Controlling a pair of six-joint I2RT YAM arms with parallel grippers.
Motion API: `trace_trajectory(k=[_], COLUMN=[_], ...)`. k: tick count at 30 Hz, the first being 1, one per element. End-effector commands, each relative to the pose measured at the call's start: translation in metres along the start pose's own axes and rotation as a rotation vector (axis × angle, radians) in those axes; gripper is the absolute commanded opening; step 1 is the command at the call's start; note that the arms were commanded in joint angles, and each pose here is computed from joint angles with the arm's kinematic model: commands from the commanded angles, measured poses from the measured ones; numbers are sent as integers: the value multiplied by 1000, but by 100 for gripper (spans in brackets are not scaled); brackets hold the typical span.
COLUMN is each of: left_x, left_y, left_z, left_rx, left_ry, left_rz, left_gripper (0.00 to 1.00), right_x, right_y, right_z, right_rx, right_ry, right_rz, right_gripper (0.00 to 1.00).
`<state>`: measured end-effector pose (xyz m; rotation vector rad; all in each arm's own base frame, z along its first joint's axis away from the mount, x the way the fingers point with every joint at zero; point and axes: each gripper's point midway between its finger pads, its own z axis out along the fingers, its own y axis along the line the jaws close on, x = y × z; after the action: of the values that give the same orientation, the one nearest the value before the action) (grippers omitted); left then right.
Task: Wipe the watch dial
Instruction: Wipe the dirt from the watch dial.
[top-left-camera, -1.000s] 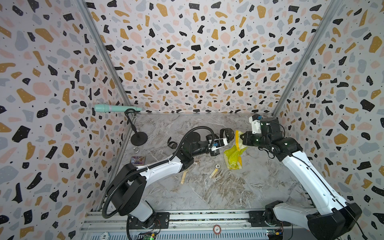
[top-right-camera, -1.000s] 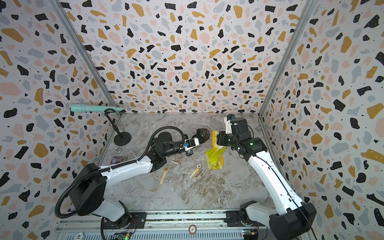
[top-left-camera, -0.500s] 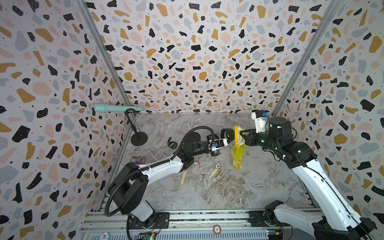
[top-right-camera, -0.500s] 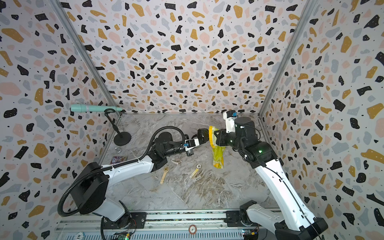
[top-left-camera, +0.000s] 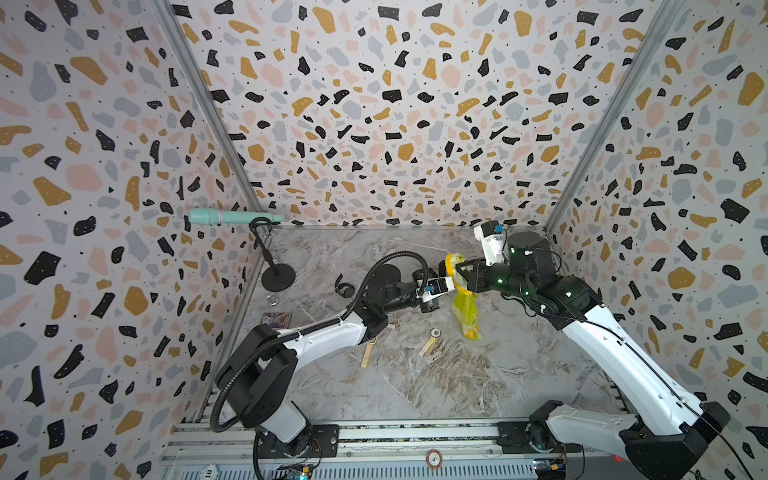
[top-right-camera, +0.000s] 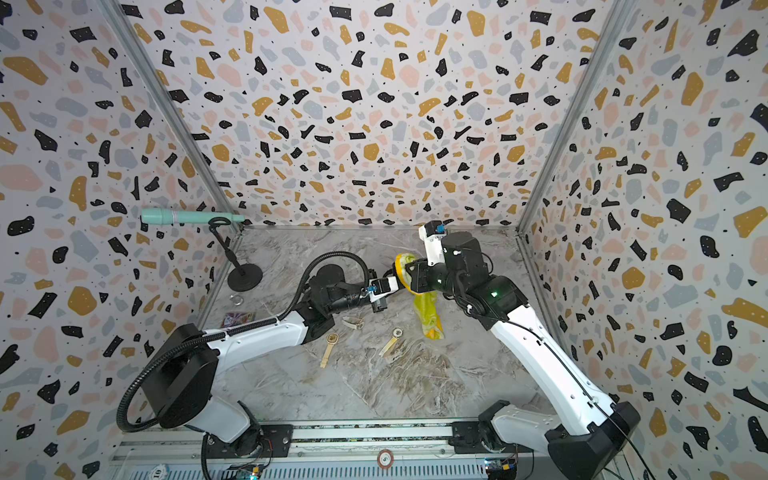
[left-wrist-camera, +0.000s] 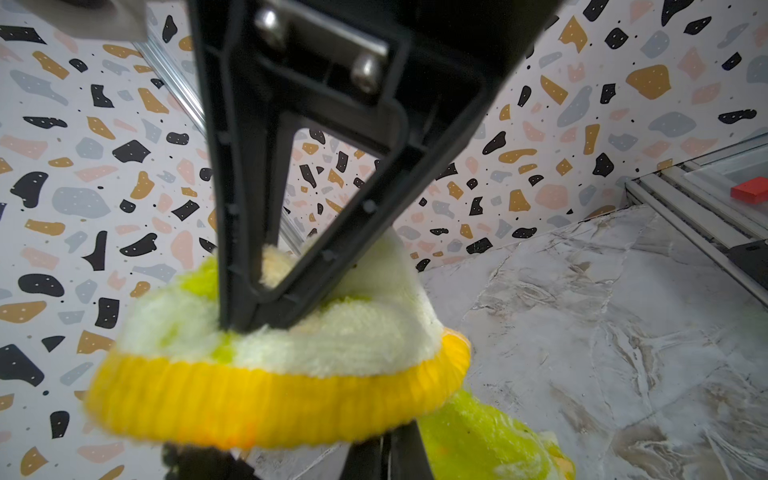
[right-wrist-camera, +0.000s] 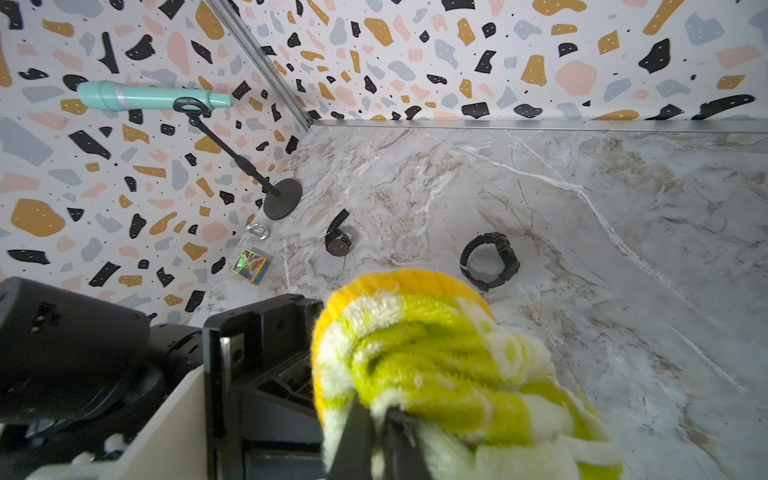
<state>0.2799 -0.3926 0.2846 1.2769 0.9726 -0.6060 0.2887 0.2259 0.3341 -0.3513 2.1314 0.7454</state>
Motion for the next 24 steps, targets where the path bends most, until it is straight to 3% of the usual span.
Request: trace_trajectory(k=[1,8,16,24], left_x=[-37,-44,-38,-30], left_y=[21,26,22,14], left_z=[-6,-8,-8,-6], left_rx=[-79,-102,-86,-57], left_ry=[-117,-154,-146,-127], left_rz=[77,81,66,57], left_gripper=[0,0,0,0], right_x=[23,42,33,-2], right_y=[-21,-57,-79,-46], right_z=[8,0,-26,-57], right_rx=[107,256,296,167], right_ry=[62,109,58,-37], right_rz=[7,37,96,44], right_gripper=[0,0,0,0])
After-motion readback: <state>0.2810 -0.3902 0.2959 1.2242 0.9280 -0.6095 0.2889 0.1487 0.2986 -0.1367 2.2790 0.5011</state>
